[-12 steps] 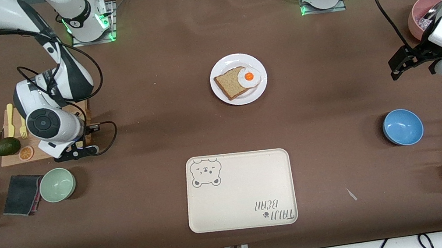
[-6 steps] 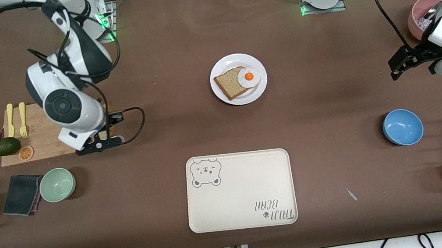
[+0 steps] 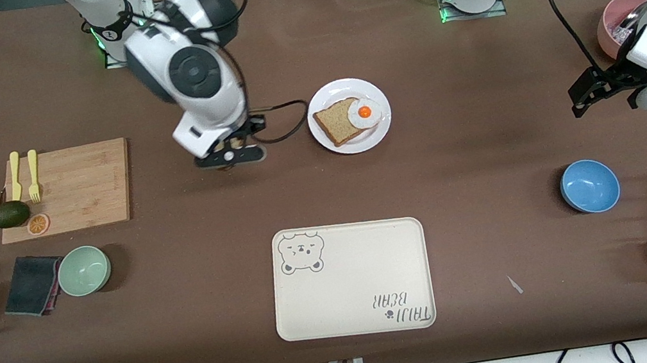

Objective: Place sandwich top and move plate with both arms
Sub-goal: 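Carry the bread slice with the right gripper over the white plate, then lower the bread onto the egg and open the right gripper, then withdraw the right gripper while the left gripper reaches toward the plate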

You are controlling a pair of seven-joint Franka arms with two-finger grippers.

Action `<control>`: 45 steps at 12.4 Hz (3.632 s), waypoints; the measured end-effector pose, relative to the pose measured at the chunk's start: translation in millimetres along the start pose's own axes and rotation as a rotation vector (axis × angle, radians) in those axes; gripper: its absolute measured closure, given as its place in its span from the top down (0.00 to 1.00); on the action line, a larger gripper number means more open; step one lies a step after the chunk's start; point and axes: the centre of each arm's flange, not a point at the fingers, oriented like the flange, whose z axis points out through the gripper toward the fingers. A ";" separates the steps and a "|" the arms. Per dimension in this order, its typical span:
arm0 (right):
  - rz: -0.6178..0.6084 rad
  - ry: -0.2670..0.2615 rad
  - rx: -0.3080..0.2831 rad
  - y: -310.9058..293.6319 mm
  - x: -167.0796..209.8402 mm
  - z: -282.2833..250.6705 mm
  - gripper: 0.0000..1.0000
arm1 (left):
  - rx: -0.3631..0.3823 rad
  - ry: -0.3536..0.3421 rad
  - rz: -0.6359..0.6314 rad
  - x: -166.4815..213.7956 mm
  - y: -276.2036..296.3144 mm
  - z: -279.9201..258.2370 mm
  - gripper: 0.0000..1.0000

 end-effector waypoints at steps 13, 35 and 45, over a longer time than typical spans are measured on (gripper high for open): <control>0.322 0.002 0.178 -178.8 -80.4 97.7 0.04 | 0.000 0.000 0.000 0.1 0.1 0.3 1.00; 0.064 0.022 0.037 30.5 98.9 -56.7 1.00 | -0.314 -0.269 0.042 4.2 114.8 128.0 1.00; -0.056 -0.011 0.016 192.5 121.7 -89.0 1.00 | -0.865 -0.288 0.192 -58.7 194.3 265.0 0.96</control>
